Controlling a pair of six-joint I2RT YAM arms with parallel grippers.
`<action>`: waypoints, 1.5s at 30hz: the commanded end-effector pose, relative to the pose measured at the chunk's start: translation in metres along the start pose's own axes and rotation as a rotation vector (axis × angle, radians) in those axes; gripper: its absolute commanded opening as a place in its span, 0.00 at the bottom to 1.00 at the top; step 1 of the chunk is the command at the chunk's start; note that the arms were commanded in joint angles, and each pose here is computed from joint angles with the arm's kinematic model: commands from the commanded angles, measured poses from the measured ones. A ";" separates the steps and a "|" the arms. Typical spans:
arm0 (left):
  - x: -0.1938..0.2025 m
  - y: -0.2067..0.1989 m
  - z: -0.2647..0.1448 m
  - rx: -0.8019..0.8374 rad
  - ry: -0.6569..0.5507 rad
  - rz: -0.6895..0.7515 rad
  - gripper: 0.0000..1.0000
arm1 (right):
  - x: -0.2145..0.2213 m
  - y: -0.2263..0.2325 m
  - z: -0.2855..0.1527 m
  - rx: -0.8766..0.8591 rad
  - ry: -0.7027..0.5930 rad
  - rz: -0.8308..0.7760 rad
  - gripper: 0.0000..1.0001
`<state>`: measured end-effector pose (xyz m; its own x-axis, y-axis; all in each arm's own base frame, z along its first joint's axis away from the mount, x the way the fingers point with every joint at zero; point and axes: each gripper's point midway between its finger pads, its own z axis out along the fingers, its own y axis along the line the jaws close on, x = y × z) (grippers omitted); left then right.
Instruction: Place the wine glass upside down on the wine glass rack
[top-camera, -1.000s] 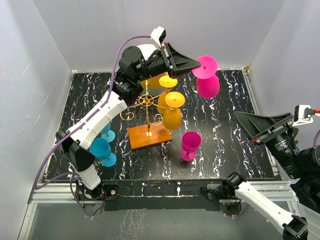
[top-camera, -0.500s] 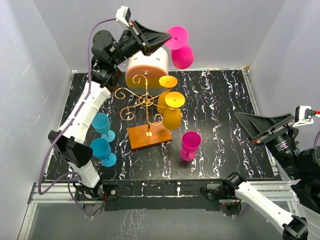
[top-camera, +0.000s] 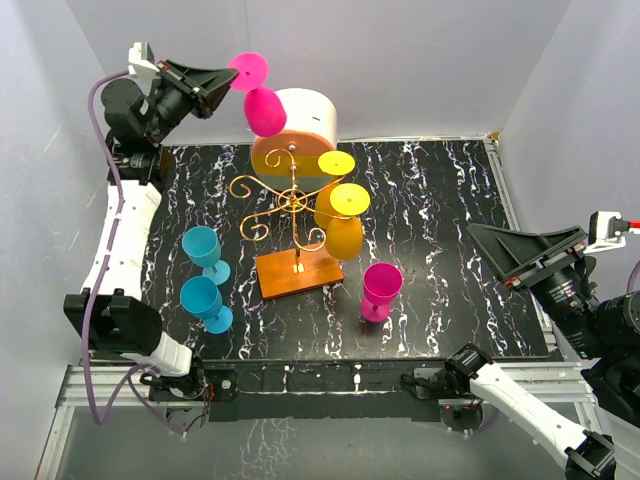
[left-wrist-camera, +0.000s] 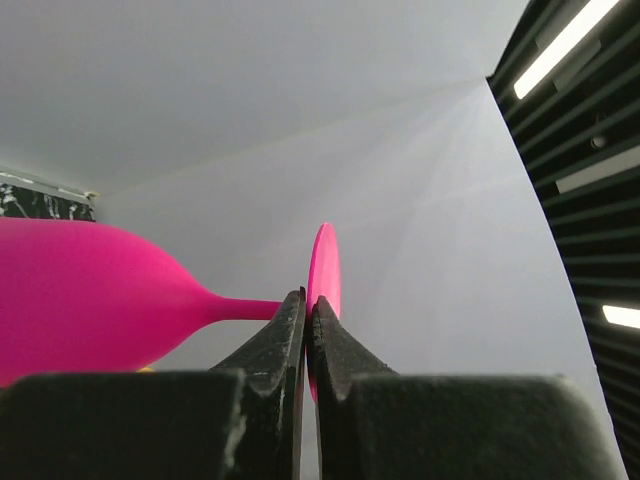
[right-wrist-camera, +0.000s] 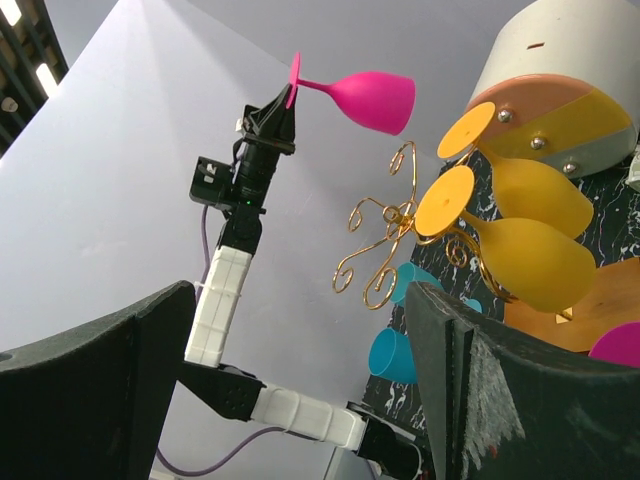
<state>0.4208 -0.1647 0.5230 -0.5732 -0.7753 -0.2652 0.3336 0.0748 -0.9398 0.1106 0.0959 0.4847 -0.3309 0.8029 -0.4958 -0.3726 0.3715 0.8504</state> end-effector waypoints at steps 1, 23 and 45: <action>-0.003 -0.022 -0.041 0.004 -0.032 0.050 0.00 | -0.004 0.006 0.003 -0.027 -0.017 0.003 0.85; 0.039 0.056 -0.094 -0.247 0.028 0.009 0.00 | 0.011 -0.024 0.011 0.062 0.007 -0.008 0.85; 0.091 0.071 -0.095 -0.268 0.169 -0.062 0.00 | 0.025 -0.040 0.028 0.112 0.045 -0.006 0.84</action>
<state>0.3377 -0.1563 0.4025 -0.6566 -0.7196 -0.2259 0.0638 0.2454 -0.9673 0.1384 0.1112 0.4359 -0.3816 0.7659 -0.5175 -0.2546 0.4511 0.8554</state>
